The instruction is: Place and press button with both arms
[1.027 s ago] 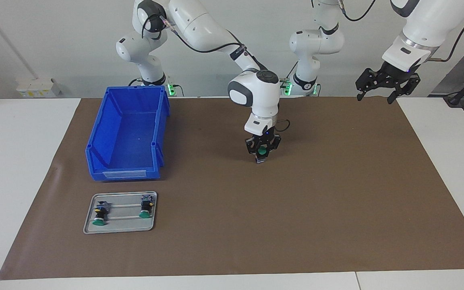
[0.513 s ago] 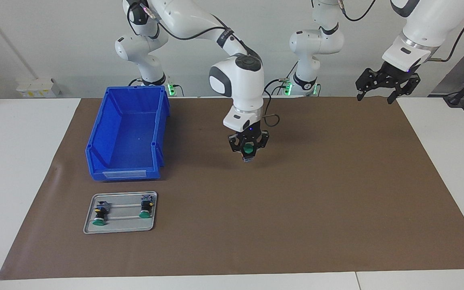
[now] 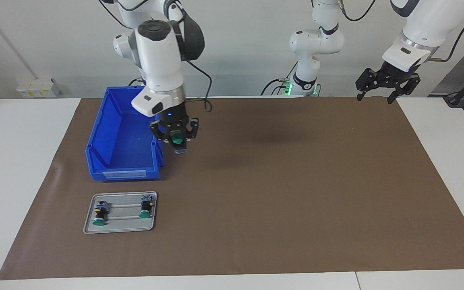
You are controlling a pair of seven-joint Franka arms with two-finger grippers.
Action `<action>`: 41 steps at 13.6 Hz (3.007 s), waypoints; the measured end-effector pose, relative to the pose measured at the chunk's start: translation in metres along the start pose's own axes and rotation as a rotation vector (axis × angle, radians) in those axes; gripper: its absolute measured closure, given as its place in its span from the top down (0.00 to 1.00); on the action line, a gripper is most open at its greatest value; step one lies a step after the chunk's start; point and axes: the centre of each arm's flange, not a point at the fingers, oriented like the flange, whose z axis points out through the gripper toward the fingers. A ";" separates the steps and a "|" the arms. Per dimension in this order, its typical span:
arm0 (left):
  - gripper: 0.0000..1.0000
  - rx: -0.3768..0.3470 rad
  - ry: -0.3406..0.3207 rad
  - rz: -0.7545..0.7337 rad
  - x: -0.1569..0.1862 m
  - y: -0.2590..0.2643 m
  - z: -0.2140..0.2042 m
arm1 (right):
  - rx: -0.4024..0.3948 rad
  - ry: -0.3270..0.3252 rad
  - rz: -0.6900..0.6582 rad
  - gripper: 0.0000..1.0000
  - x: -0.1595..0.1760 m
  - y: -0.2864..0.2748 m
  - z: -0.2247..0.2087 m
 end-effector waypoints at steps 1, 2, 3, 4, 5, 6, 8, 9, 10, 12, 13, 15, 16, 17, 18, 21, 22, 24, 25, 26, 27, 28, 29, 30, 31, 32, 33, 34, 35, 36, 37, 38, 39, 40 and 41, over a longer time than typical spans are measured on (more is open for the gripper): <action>1.00 0.000 0.000 0.000 0.000 0.000 0.000 | -0.007 -0.022 -0.013 0.36 -0.006 0.034 0.005; 1.00 0.000 0.000 0.000 0.000 0.000 0.000 | -0.012 -0.050 -0.026 0.36 -0.015 0.068 0.015; 1.00 0.000 0.000 0.000 0.000 0.000 0.000 | -0.014 -0.075 -0.041 0.36 -0.025 0.096 0.025; 1.00 0.000 0.000 0.000 0.000 0.000 0.000 | -0.013 -0.088 -0.059 0.36 -0.035 0.121 0.037; 1.00 0.000 0.000 0.000 0.000 0.000 0.000 | -0.006 -0.091 -0.068 0.36 -0.045 0.143 0.050; 1.00 0.000 0.000 0.000 0.000 0.000 0.000 | 0.009 -0.087 -0.070 0.36 -0.057 0.158 0.062; 1.00 0.000 0.000 0.000 0.000 0.000 0.000 | 0.021 -0.074 -0.069 0.36 -0.081 0.166 0.088; 1.00 0.000 0.000 0.000 0.000 0.000 0.000 | 0.021 -0.062 -0.071 0.36 -0.092 0.164 0.101; 1.00 0.000 0.000 0.000 0.000 0.000 0.000 | 0.021 -0.050 -0.071 0.36 -0.102 0.163 0.114; 1.00 0.000 0.000 0.000 0.000 0.000 0.000 | 0.020 -0.030 -0.071 0.36 -0.117 0.162 0.137; 1.00 0.000 0.000 0.000 0.000 0.000 0.000 | 0.018 -0.014 -0.071 0.36 -0.123 0.161 0.148; 1.00 0.000 0.000 0.000 0.000 0.000 0.000 | 0.014 0.017 -0.069 0.36 -0.135 0.160 0.166; 1.00 0.000 0.000 0.000 0.000 0.000 0.000 | 0.013 0.029 -0.069 0.36 -0.140 0.160 0.173; 1.00 0.000 0.000 0.000 0.000 0.000 0.000 | 0.012 0.036 -0.069 0.36 -0.144 0.159 0.179; 1.00 0.000 0.000 0.000 0.000 0.000 0.000 | 0.012 0.034 -0.068 0.36 -0.147 0.159 0.182; 1.00 0.000 0.000 0.000 0.000 0.000 0.000 | 0.010 0.027 -0.051 0.53 -0.150 0.167 0.184; 1.00 0.000 0.000 0.000 0.000 0.000 0.000 | 0.010 0.027 -0.046 0.66 -0.150 0.170 0.185; 1.00 0.000 0.000 0.000 0.000 0.000 0.000 | 0.009 0.032 -0.040 0.88 -0.149 0.171 0.182; 1.00 0.000 0.000 0.000 0.000 0.000 0.000 | 0.009 0.034 -0.032 0.99 -0.144 0.171 0.177; 1.00 0.000 0.000 0.000 0.000 0.000 0.000 | 0.011 0.023 -0.013 1.00 -0.137 0.171 0.166; 1.00 0.000 0.000 0.000 0.000 0.000 0.000 | 0.013 0.007 0.012 1.00 -0.126 0.171 0.148; 1.00 0.000 0.000 0.000 0.000 0.000 0.000 | 0.015 -0.002 0.037 1.00 -0.113 0.171 0.124; 1.00 0.000 0.000 0.000 0.000 0.000 0.000 | 0.015 -0.003 0.055 1.00 -0.101 0.170 0.098; 1.00 0.000 0.000 0.000 0.000 0.000 0.000 | 0.015 0.002 0.070 1.00 -0.091 0.170 0.074; 1.00 0.000 0.000 0.000 0.000 0.000 0.000 | 0.014 0.006 0.090 1.00 -0.083 0.170 0.054; 1.00 0.000 0.000 0.000 0.000 0.000 0.000 | 0.010 0.008 0.114 1.00 -0.077 0.171 0.036; 1.00 0.000 0.000 0.000 0.000 0.000 0.000 | -0.001 0.005 0.139 1.00 -0.072 0.172 0.018; 1.00 0.000 0.000 0.000 0.000 0.000 0.000 | -0.010 -0.009 0.164 1.00 -0.069 0.174 -0.001; 1.00 0.000 0.000 0.000 0.000 0.000 0.000 | -0.014 -0.027 0.188 1.00 -0.066 0.176 -0.026; 1.00 0.000 0.000 0.000 0.000 0.000 0.000 | -0.017 -0.043 0.208 1.00 -0.064 0.179 -0.053; 1.00 0.000 0.000 0.000 0.000 0.000 0.000 | -0.018 -0.056 0.226 1.00 -0.063 0.183 -0.082; 1.00 0.000 0.000 0.000 0.000 0.000 0.000 | -0.019 -0.068 0.239 1.00 -0.065 0.188 -0.107; 1.00 0.000 0.000 0.000 0.000 0.000 0.000 | -0.021 -0.084 0.251 1.00 -0.067 0.194 -0.125; 1.00 0.000 0.000 0.000 0.000 0.000 0.000 | -0.022 -0.100 0.262 1.00 -0.068 0.199 -0.130; 1.00 0.000 0.000 0.000 0.000 0.000 0.000 | -0.023 -0.117 0.268 1.00 -0.067 0.202 -0.126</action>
